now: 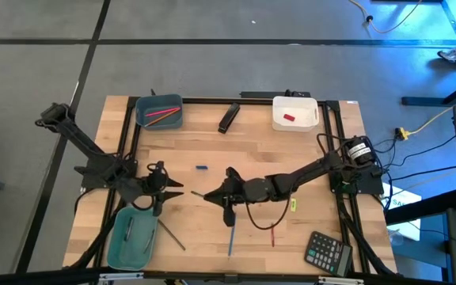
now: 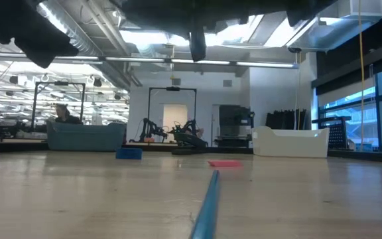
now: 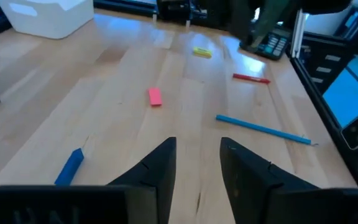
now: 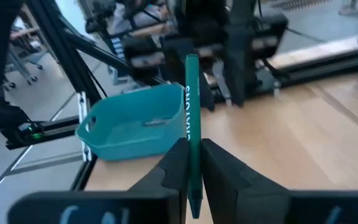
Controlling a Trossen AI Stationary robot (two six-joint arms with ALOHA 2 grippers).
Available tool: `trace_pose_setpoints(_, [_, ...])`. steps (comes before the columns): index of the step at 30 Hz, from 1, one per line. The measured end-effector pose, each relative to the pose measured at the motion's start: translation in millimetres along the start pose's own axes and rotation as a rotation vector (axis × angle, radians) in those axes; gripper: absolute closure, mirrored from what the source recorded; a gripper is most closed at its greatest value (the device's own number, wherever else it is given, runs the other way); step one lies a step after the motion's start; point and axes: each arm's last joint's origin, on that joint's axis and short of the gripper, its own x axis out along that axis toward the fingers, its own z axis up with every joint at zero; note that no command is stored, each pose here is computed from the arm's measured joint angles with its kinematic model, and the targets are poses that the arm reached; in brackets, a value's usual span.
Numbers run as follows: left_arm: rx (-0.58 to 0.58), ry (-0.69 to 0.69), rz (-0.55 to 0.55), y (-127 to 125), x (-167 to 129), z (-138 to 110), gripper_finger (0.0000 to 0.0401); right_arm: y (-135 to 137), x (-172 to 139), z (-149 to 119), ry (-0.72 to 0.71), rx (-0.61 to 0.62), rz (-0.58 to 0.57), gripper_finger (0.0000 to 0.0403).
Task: Sort crayons/erasers/pens/pencils in bins
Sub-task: Put the green crayon into the green bin
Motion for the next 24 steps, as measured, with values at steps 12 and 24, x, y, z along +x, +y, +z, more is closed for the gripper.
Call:
trace_pose_setpoints(12, [0.013,-0.03,0.04,7,6,4,0.022,1,0,3,-0.027,-0.033,0.024,0.0358])
trace_pose_setpoints(24, [0.107,-0.207,-0.083,2,9,29,0.0222,4,-1,5,-0.052,-0.086,0.036,0.0358])
